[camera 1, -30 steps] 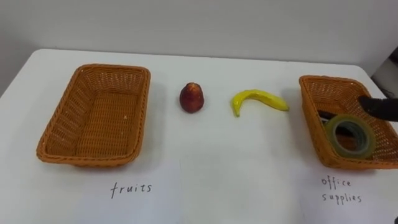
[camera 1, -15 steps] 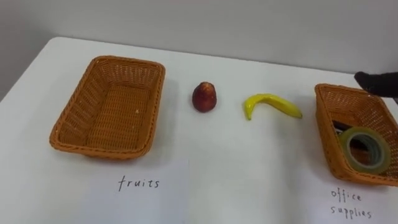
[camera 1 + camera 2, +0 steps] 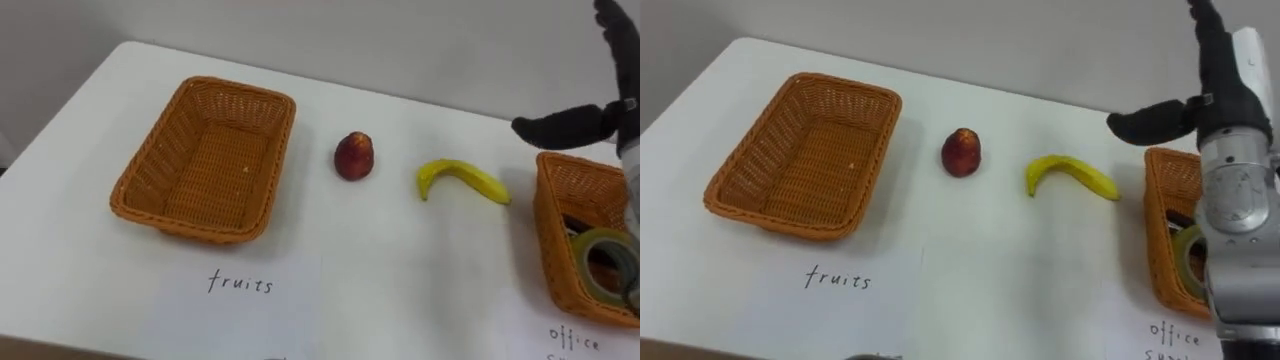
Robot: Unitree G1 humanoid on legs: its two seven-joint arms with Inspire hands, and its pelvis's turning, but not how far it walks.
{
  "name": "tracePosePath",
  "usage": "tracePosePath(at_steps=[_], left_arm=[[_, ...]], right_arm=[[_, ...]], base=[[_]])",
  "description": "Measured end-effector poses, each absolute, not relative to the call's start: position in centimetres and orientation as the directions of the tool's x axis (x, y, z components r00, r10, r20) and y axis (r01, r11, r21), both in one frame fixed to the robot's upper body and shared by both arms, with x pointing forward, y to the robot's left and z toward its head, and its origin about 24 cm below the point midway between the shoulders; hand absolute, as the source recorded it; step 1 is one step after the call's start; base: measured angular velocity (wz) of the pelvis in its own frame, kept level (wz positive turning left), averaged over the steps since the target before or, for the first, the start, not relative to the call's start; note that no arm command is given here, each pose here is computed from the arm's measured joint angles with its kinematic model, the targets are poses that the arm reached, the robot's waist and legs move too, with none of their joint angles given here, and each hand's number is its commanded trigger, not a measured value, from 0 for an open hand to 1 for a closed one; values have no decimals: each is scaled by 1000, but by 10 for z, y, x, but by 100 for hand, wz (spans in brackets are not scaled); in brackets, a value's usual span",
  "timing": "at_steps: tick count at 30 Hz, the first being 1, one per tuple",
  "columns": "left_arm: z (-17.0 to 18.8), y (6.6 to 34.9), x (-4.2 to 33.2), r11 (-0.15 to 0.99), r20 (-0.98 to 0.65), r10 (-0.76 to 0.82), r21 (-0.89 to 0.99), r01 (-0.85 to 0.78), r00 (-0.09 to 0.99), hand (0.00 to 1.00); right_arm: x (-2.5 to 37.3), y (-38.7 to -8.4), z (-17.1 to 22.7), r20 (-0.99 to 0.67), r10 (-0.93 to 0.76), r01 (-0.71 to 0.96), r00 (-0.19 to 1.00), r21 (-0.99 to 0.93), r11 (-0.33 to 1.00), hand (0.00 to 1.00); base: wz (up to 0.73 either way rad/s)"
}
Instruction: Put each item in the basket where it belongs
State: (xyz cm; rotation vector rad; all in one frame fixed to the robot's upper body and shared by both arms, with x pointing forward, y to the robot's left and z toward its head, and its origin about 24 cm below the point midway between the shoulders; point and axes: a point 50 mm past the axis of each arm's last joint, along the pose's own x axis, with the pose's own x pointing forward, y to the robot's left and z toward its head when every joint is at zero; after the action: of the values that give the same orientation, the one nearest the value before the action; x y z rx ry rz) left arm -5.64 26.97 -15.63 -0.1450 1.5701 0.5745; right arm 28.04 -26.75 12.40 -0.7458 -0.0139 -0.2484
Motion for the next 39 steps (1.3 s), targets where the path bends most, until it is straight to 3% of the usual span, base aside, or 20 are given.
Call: tracePosePath(at_steps=[26, 33, 39], left_arm=[[-152, 287, -35, 900, -955, 290, 293, -322, -57, 0], [-151, 291, -31, 910, -955, 292, 294, -294, -49, 0], [-152, 291, -28, 876, -953, 302, 294, -382, -41, 0]], right_arm=[[296, -256, 48, -300, -142, -139, 943, -744, 654, 0], [299, -254, 45, -321, -132, -180, 938, -775, 606, 0], [308, -260, 44, -334, -171, -195, 927, -819, 539, 0]], base=[[7], [5], [4]])
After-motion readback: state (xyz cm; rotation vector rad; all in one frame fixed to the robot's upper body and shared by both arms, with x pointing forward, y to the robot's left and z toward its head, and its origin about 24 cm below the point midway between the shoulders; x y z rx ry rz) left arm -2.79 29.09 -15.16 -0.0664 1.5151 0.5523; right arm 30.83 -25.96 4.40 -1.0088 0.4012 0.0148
